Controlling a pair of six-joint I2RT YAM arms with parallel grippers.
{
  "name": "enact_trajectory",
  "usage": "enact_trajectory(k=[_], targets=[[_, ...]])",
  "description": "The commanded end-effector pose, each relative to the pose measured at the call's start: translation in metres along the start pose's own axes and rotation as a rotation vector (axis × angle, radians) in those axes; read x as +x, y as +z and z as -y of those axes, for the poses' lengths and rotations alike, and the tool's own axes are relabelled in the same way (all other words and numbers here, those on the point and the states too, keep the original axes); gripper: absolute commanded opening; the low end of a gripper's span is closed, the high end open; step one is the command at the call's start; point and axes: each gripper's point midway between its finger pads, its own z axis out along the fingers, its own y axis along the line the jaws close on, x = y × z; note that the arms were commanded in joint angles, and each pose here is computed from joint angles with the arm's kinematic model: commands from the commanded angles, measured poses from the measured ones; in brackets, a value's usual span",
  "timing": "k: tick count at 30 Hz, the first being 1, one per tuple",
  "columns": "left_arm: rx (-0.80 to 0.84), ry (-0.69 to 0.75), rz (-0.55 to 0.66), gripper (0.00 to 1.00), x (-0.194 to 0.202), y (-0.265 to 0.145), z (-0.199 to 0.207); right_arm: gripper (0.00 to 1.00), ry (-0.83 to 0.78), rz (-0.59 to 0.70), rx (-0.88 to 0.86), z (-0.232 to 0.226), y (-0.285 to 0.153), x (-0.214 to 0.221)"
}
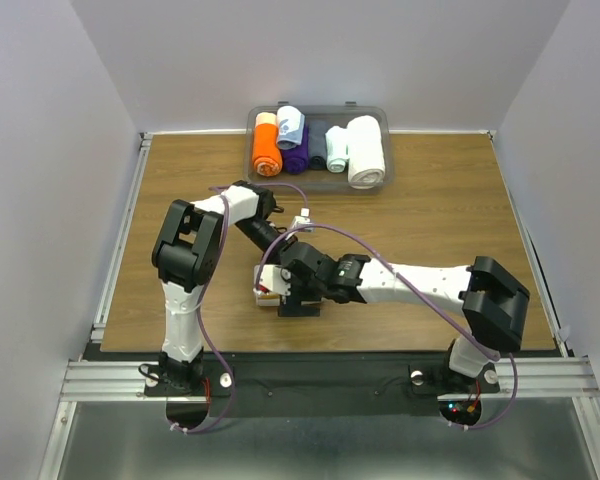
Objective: Roll the towels
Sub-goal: Roll the towel
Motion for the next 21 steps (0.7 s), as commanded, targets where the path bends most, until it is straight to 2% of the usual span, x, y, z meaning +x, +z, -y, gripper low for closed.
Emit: enact_trajectory(k=[1,11,21], targets=[[-0.082,0.069,-0.101,0.08,0.021,-0.005,-0.033,1.0,-0.003,0.024,0.046,0.005,0.012,-0.003],[-0.064,0.062,-0.079,0.09,0.017,-0.01,-0.036,1.0,-0.012,-0.021,-0.012,-0.017,0.037,0.022],[-0.052,0.06,-0.067,0.12,0.02,-0.012,-0.037,0.84,-0.01,-0.053,-0.045,-0.036,0.055,0.045]])
